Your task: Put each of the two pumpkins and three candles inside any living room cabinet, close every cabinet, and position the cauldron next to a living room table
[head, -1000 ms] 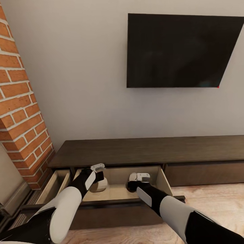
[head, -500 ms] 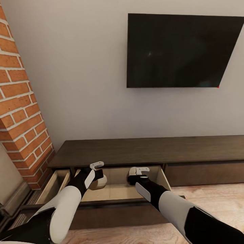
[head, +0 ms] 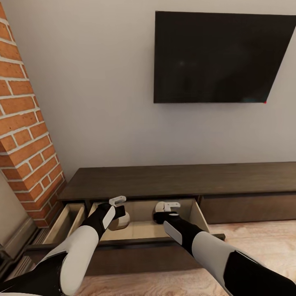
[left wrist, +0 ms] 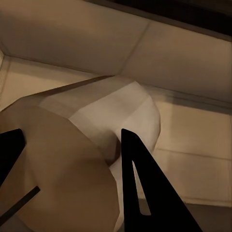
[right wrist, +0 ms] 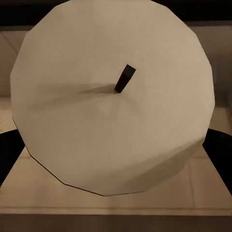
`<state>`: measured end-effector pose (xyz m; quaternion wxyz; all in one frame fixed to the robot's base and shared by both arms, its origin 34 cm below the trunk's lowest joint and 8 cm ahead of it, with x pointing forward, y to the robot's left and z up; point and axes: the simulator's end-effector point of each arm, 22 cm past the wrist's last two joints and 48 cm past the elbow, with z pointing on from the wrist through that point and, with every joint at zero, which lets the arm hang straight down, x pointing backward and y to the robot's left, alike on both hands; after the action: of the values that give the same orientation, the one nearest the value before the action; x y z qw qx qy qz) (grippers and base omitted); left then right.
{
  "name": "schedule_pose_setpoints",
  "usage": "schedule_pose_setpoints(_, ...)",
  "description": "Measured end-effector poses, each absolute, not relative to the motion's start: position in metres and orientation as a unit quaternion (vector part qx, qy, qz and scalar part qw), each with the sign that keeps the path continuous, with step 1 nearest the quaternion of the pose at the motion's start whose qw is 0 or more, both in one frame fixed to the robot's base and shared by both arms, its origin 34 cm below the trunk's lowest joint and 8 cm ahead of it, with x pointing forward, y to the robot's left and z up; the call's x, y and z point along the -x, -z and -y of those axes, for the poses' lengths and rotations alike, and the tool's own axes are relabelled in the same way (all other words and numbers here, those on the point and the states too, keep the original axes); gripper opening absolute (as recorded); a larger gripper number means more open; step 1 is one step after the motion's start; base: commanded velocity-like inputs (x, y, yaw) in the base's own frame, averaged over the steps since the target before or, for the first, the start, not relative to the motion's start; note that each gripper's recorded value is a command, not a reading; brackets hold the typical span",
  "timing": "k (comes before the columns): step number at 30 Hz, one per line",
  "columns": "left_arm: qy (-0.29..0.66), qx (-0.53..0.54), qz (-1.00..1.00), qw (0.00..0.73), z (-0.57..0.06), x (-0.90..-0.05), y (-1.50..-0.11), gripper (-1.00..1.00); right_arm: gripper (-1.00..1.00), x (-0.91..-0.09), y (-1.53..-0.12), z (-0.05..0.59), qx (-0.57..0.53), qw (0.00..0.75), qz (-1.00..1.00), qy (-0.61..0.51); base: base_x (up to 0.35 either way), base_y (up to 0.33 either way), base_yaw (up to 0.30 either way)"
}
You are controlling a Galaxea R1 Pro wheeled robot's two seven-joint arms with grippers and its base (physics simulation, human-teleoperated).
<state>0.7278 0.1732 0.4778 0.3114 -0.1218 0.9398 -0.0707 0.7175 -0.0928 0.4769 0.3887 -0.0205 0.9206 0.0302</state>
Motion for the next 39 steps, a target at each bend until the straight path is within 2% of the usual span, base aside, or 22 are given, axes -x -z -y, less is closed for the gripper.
schedule_pose_setpoints(24,0.070,0.126,-0.934,0.326,-0.174,-0.722,-0.441,-1.00,-1.00,-0.709,-0.441,0.091,0.022,0.391,-0.920,-0.031,0.002,0.000,0.000)
schedule_pose_setpoints(39,0.071,0.127,-0.936,0.320,-0.174,-0.719,-0.437,-1.00,-1.00,-0.709,-0.441,0.091,0.022,0.391,-0.920,-0.031,0.103,0.000,0.000)
